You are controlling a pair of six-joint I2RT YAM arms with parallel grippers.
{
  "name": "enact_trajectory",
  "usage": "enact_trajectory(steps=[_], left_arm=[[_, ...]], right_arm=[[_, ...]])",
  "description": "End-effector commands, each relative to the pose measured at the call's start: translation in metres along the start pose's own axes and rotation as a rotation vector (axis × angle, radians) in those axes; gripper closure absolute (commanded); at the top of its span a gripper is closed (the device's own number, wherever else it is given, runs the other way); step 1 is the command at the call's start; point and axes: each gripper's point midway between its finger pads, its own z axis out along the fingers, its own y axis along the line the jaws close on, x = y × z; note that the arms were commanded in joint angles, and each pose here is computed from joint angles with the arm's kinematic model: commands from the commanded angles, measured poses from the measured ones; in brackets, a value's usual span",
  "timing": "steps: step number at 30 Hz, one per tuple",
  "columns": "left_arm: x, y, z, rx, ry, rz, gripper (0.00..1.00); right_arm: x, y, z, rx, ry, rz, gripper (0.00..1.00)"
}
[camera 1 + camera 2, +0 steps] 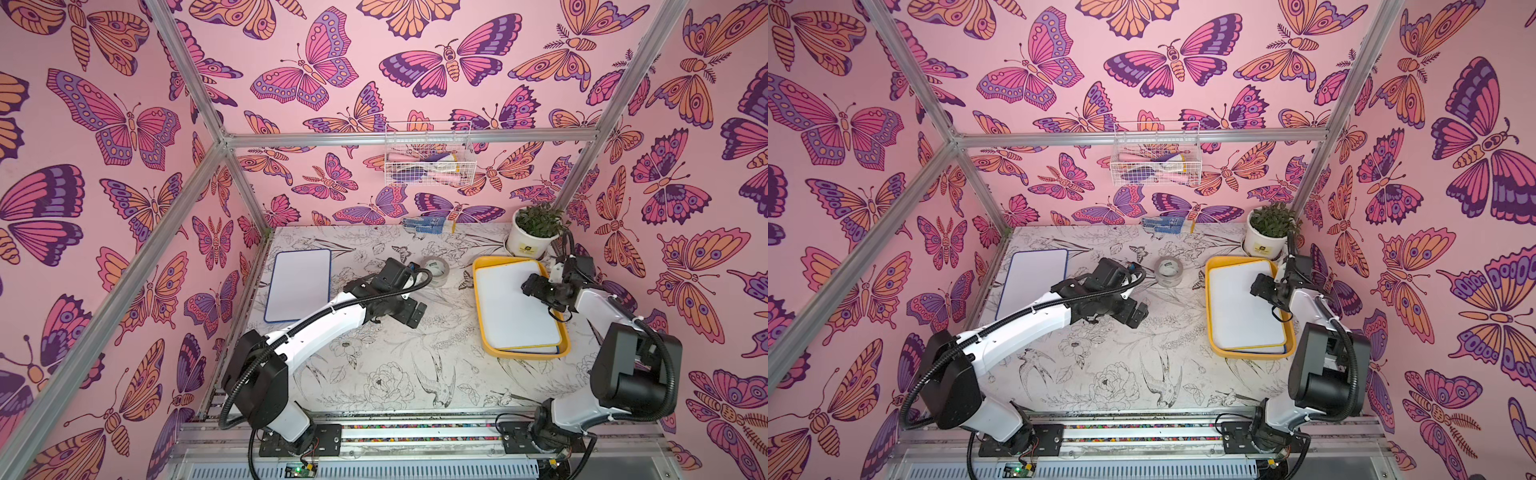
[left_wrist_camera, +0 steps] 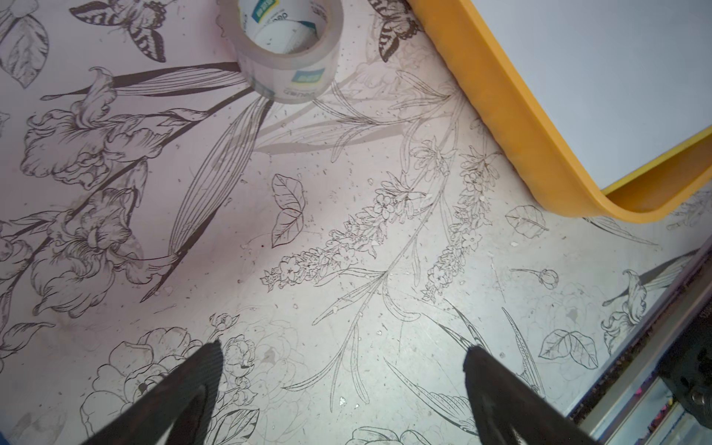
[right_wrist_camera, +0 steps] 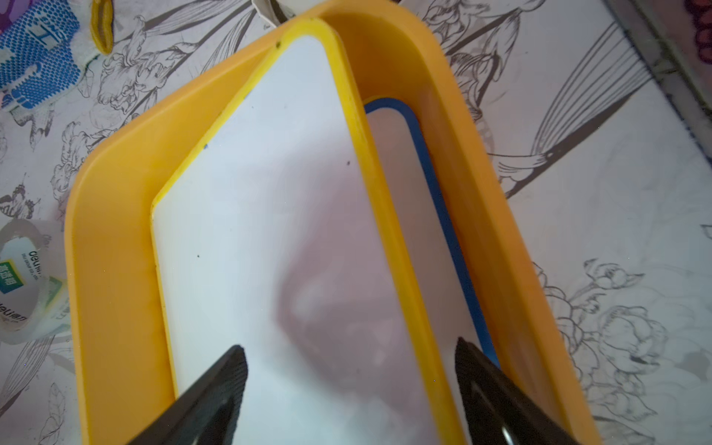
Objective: Put the whiteboard into the storage box
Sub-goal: Place the whiteboard in the storage box, then move the whiteboard to the center of the board.
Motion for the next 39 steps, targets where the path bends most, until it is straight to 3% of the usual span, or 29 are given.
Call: enact_trajectory(steps=[1, 10, 14, 18, 23, 29, 35, 39], left_arm=[[-0.005, 0.023, -0.006, -0.065, -0.043, -0.083, 0.00], [0.002, 0.113, -0.009, -0.316, -0.065, -0.283, 0.01], [0.016, 0.156, -0.008, -0.413, -0.052, -0.383, 0.00], [0.028, 0.185, -0.004, -0.417, -0.032, -0.488, 0.01], [0.043, 0.217, 0.003, -0.440, 0.006, -0.571, 0.00], [0.063, 0.248, 0.009, -0.453, 0.051, -0.665, 0.01], [0.079, 0.254, 0.028, -0.402, 0.124, -0.711, 0.01], [0.087, 0.247, 0.045, -0.343, 0.184, -0.720, 0.01]], right_arm=[[-0.020, -0.007, -0.024, 0.096, -0.132, 0.033, 0.12], [-0.030, -0.030, -0.094, 0.317, -0.452, 0.139, 0.09], [-0.019, -0.007, -0.120, 0.295, -0.593, 0.124, 0.09], [-0.002, 0.027, -0.127, 0.234, -0.651, 0.069, 0.10], [0.030, 0.080, -0.123, 0.138, -0.657, -0.040, 0.10], [0.070, 0.159, -0.116, -0.002, -0.577, -0.192, 0.10], [0.115, 0.242, -0.111, -0.145, -0.454, -0.351, 0.11], [0.136, 0.271, -0.108, -0.218, -0.384, -0.381, 0.11]])
